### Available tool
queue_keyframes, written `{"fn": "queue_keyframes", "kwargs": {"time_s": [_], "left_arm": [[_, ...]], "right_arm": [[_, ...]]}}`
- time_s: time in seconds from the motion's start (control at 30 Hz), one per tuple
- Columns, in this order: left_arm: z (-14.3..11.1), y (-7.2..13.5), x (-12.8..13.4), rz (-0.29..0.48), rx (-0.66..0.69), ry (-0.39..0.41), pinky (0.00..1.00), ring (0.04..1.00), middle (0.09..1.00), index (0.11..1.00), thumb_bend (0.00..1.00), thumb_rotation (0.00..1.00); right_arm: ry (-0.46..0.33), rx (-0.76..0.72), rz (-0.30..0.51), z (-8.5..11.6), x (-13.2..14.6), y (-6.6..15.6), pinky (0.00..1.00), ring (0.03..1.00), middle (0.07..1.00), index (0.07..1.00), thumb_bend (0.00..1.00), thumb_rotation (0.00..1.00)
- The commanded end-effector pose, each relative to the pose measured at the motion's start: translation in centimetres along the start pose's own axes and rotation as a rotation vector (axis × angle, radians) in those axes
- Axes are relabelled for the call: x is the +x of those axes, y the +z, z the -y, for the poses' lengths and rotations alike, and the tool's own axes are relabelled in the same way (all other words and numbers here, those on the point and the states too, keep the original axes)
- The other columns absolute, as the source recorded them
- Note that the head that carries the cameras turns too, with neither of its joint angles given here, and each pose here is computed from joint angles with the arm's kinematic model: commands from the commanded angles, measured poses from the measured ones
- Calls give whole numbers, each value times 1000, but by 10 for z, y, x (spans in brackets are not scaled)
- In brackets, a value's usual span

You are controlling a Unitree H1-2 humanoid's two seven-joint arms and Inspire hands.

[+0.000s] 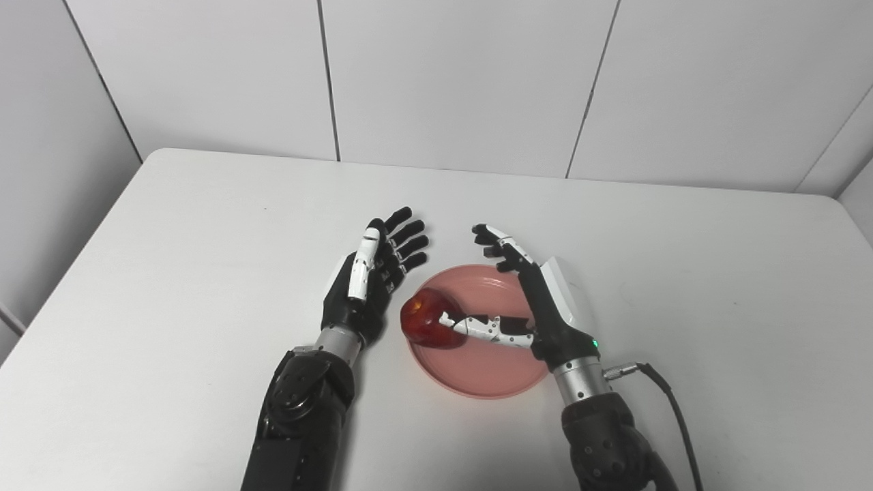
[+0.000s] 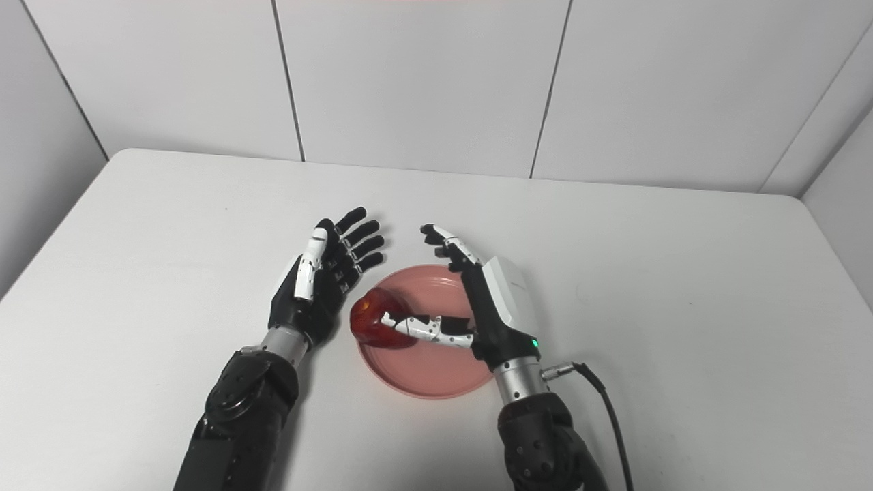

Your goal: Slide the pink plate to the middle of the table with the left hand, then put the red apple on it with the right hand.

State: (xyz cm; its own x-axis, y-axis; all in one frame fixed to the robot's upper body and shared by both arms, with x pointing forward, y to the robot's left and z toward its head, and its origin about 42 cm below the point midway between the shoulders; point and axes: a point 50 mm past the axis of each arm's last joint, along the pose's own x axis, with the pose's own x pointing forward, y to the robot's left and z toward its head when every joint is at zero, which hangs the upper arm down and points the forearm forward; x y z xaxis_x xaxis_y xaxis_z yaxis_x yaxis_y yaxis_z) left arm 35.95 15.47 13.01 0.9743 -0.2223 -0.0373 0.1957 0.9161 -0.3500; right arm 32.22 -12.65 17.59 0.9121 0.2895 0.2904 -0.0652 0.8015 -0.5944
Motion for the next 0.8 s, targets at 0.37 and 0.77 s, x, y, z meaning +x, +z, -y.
{"fn": "queue_keyframes", "kwargs": {"time_s": [0.37, 0.77], "left_arm": [[-14, -24, -11, -106, -36, 67, 817, 836, 845, 827, 348, 1000], [-17, -24, -11, -102, -30, 68, 819, 834, 842, 824, 353, 1000]], "right_arm": [[-225, 44, 50, 57, 2, 16, 735, 817, 832, 847, 1000, 662], [-315, 115, -162, 52, -20, -29, 747, 796, 825, 845, 769, 999]]}}
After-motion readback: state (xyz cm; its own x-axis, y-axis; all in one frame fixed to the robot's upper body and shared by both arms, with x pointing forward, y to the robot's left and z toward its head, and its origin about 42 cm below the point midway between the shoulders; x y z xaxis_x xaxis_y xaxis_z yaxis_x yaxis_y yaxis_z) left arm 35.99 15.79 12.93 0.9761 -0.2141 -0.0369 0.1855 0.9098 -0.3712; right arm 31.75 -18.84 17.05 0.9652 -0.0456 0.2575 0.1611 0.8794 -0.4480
